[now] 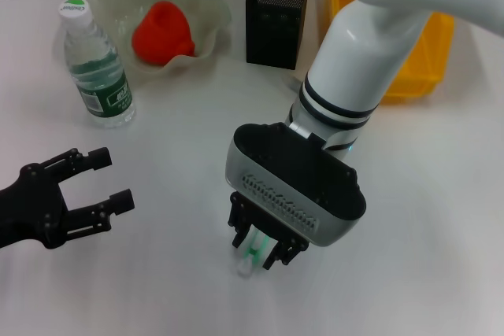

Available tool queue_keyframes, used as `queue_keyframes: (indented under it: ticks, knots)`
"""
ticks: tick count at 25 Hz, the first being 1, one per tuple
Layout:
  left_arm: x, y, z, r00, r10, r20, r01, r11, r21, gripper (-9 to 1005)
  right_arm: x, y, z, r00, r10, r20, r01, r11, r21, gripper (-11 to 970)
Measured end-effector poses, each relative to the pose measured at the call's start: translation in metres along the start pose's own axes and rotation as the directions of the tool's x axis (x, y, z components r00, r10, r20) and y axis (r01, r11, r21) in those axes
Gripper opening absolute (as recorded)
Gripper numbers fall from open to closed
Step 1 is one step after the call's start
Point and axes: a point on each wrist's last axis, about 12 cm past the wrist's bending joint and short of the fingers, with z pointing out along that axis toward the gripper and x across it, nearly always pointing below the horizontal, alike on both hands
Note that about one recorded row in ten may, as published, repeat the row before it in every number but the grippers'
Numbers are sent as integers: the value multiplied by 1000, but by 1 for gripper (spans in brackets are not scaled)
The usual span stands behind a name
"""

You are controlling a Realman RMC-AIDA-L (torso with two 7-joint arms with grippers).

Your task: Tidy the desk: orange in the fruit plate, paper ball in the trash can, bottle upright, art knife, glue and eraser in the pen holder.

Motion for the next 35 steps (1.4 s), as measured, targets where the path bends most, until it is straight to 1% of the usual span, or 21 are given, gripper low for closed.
queue_keyframes:
  ticks: [4,5,12,17,24,29,35]
  knots:
    - [1,-1,0,1000,0,-10,0,1000,5,861,1,0,2,1000,-5,-12,5,1000,5,485]
    - [4,-2,0,999,0,-34,1,1000,16,861,1,0,2,1000,-5,-13,5,1000,6,458]
    - [9,-4,5,997,33,-69,-30,999,42,860,1,0,9,999,-14,-36,14,1000,11,453]
    - [11,-5,6,995,33,-94,-29,998,49,861,1,1,11,999,-14,-37,14,1000,11,446]
    - [11,-4,5,995,33,-94,-29,999,46,861,1,0,12,999,-9,-43,10,1000,16,420]
    - [10,-4,5,995,39,-93,-35,998,44,861,1,0,12,999,-4,-44,5,1000,17,291]
    - [9,-4,5,995,40,-87,-36,998,45,861,2,1,12,999,1,-45,0,1000,16,253]
